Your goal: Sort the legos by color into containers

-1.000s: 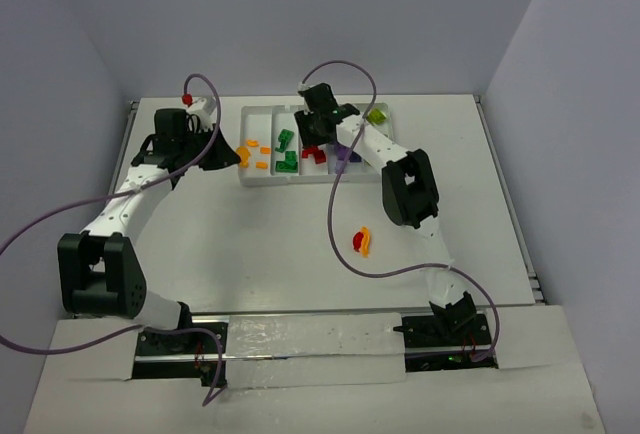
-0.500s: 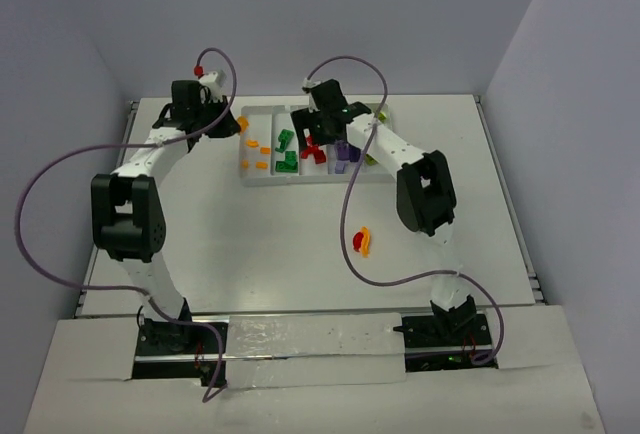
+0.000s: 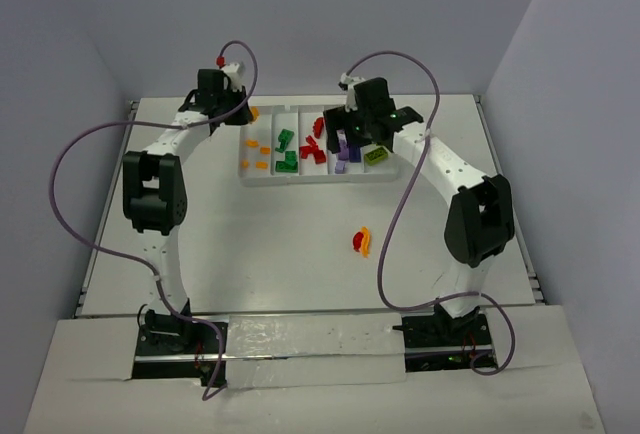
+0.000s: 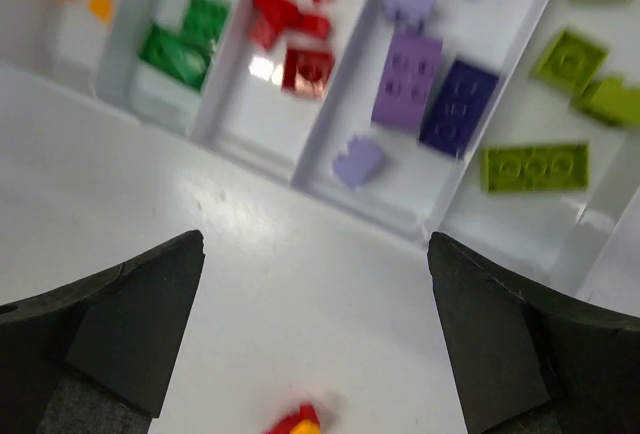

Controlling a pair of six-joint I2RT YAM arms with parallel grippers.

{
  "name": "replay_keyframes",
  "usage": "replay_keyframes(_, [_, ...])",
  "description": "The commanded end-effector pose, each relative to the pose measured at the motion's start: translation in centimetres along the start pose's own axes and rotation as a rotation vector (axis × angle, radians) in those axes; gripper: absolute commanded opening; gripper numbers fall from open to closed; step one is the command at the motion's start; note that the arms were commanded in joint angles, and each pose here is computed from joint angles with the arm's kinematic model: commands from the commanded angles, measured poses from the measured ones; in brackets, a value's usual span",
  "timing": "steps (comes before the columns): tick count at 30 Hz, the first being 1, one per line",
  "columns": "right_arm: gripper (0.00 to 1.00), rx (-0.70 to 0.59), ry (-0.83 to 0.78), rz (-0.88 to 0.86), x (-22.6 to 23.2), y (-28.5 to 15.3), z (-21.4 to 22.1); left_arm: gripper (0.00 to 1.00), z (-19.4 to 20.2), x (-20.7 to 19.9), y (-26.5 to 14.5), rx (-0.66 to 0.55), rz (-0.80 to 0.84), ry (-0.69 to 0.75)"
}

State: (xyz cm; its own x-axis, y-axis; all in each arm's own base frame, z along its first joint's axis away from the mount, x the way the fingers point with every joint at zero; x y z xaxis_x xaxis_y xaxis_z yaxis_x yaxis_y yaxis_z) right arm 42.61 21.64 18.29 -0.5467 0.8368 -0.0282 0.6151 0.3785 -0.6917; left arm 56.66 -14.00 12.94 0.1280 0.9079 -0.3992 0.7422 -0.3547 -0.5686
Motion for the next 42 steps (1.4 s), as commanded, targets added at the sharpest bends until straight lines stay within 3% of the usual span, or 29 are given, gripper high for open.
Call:
replay_keyframes(1, [1.00, 0.100, -0.021, -0.039, 1.2, -1.9, 4.2, 0.24, -1.7, 0.1, 1.0, -0.039, -0.034, 0.004])
replay_keyframes(8, [1.00, 0.221, -0.033, -0.091, 2.4, -3.8, 10.2, 0.28, -1.6, 0.9, 2.3, -0.040, -0.076, 0.000])
replay_keyframes(12, [0.99, 0.263, -0.021, -0.124, 3.1, -4.9, 11.8, 0.49, -1.5, 0.4, 2.4, -0.020, -0.057, 0.000])
replay_keyframes(16, [0.95, 0.306, -0.044, -0.167, 3.7, -5.6, 13.4, 0.60, -2.7, -1.3, 0.7, -0.034, -0.010, 0.000])
replay_keyframes(26, [0.79, 0.448, -0.093, -0.293, 5.3, -7.2, 18.2, 0.62, -3.8, -6.0, -8.6, -0.080, 0.074, 0.080])
replay_keyframes(33, [0.57, 0.511, -0.091, -0.396, 6.5, -6.8, 20.5, 0.63, -1.5, -6.7, -13.3, -0.056, 0.106, 0.080])
replay_keyframes(42, [0.54, 0.561, 0.002, -0.468, 6.4, -5.7, 22.1, 0.62, -0.1, -7.3, -16.0, -0.046, 0.133, 0.082])
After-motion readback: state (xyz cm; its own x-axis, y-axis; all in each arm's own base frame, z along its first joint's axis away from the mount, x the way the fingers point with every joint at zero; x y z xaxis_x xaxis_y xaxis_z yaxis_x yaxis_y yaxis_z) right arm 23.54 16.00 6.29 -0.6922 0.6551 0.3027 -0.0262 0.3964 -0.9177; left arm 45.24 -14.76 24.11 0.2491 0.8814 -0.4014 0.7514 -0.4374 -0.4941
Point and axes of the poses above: each gripper's point midway between its finger pads, its own y axis out along the fingers, its own x axis along the line the jaws close on, z = x × y, the point moved 1 cm from there along -y, back along the fingers, and after that the axes turned 13 degrees about -y, right-handed, at the moved point
